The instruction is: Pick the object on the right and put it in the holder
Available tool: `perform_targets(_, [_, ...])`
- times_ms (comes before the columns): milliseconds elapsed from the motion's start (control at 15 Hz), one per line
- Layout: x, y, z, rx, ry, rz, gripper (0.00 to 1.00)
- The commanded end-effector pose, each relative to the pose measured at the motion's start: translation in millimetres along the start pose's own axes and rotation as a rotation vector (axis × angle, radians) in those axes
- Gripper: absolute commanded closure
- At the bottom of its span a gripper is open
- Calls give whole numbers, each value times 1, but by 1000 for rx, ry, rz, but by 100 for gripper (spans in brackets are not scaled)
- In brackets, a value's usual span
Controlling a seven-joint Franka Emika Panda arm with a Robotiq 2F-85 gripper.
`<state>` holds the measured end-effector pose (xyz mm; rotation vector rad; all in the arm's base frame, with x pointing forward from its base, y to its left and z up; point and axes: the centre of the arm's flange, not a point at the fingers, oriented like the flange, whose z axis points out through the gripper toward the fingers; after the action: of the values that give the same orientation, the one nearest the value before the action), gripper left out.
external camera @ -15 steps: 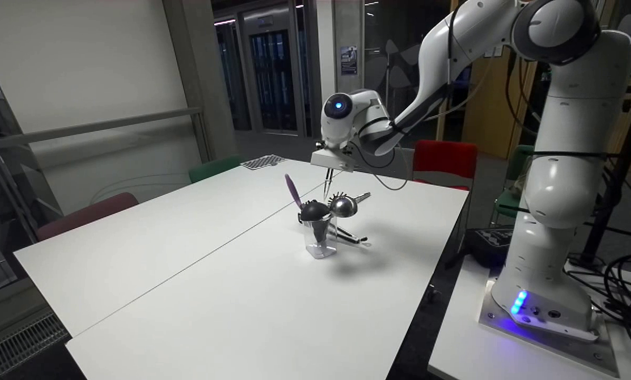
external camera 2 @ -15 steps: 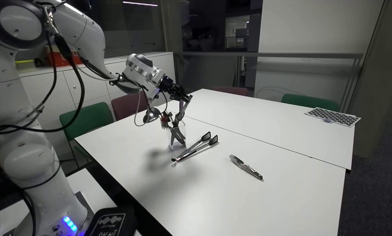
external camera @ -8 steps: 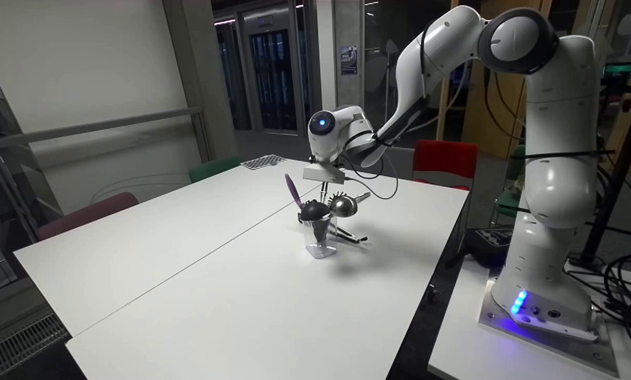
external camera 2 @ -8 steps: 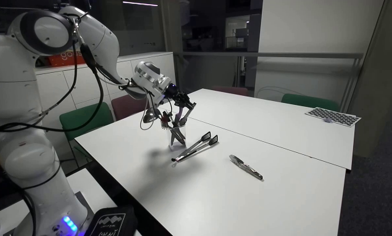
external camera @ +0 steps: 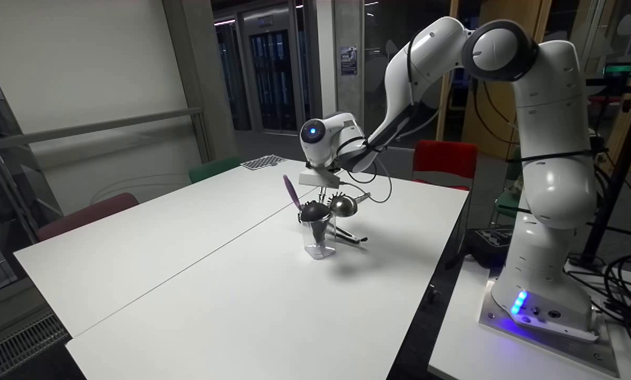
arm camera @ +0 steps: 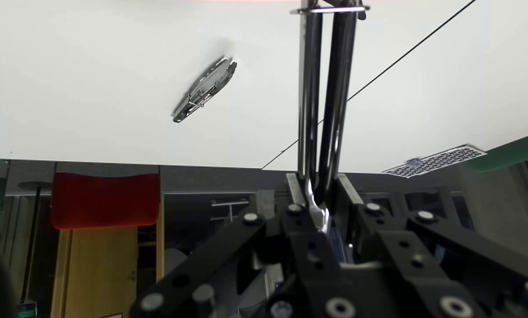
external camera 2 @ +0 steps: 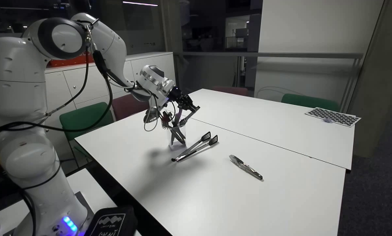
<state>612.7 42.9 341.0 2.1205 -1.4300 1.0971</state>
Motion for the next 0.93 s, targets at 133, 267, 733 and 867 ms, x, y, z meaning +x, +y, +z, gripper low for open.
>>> perform_targets(133, [-13, -3, -18, 16, 241, 58, 95])
perform_targets(267, [-17, -2, -28, 18, 339, 85, 95])
perform_targets(733, [-10, 3, -47, -58, 545, 150, 95])
perform_targets(867, [-9, 5, -51, -72, 546, 142, 95])
